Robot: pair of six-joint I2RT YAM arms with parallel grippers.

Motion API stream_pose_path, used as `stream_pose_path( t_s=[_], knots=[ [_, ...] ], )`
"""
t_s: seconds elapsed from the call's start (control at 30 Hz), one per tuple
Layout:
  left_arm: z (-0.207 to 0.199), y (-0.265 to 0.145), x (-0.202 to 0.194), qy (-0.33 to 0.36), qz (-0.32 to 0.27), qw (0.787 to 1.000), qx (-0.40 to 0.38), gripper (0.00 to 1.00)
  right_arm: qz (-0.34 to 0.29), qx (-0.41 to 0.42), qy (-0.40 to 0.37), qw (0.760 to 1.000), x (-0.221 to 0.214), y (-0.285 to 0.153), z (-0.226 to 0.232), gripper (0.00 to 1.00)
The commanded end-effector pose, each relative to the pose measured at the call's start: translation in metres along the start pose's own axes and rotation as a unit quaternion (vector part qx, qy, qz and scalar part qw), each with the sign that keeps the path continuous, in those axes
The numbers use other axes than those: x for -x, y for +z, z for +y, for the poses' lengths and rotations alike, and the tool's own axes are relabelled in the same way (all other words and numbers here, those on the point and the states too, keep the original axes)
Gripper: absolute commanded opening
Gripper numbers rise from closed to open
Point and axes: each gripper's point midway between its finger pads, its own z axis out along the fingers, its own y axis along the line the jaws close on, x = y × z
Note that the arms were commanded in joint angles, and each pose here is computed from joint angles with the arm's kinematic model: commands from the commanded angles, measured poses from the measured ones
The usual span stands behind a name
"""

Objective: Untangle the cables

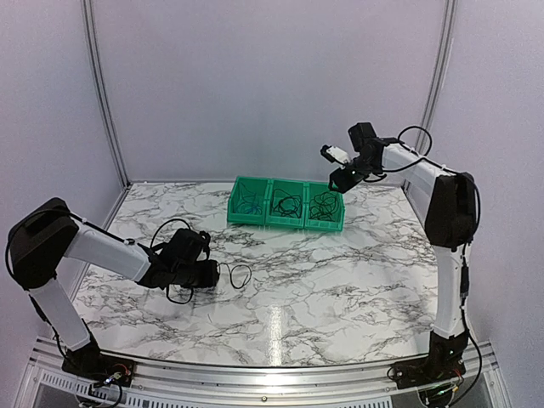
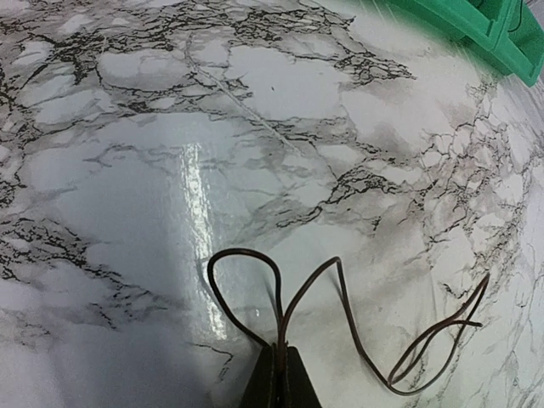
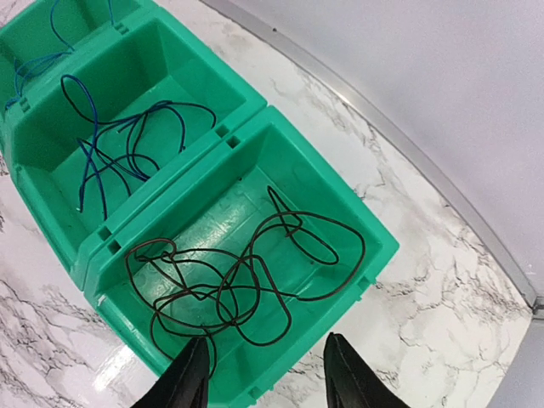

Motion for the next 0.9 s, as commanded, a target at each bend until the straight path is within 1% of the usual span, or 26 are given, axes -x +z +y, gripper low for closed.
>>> stream_pose_path(
  t_s=[0.0,0.07,0.13,0.27,0.4,0.47,0.53,0.6,0.73,0.87],
  knots=[
    [0.035,0.004,-0.065,0.015,0.114,0.992,0.052,0.00,0.007,0.022,-0.003,1.000,0.000,-0.030,0.017,0.48],
    [0.033,0.004,-0.063,0.016,0.110,0.993,0.046,0.00,-0.005,0.055,-0.023,0.998,0.001,-0.036,0.041,0.48],
    [0.029,0.004,-0.062,0.018,0.107,0.993,0.037,0.00,-0.022,0.099,-0.064,0.993,0.001,-0.042,0.081,0.48],
    [0.017,0.006,-0.060,0.013,0.110,0.994,0.012,0.00,-0.038,0.201,-0.162,0.966,-0.017,-0.043,0.184,0.48],
    [0.008,0.006,-0.058,0.002,0.104,0.995,-0.012,0.00,-0.073,0.290,-0.186,0.936,-0.025,-0.046,0.271,0.50],
    [0.007,0.007,-0.057,0.000,0.103,0.995,-0.014,0.00,-0.066,0.304,-0.205,0.928,-0.029,-0.037,0.300,0.51],
    [0.007,0.007,-0.057,-0.001,0.101,0.995,-0.014,0.00,-0.049,0.315,-0.220,0.922,-0.028,-0.025,0.320,0.52],
    [0.006,0.006,-0.056,-0.001,0.100,0.995,-0.016,0.00,-0.037,0.325,-0.213,0.921,-0.028,-0.010,0.333,0.52],
    [0.004,0.004,-0.052,-0.001,0.093,0.995,-0.020,0.00,-0.028,0.336,-0.196,0.921,-0.027,0.011,0.342,0.52],
    [0.004,0.003,-0.051,0.000,0.091,0.996,-0.020,0.00,-0.016,0.362,-0.191,0.912,-0.034,0.020,0.350,0.49]
  ],
)
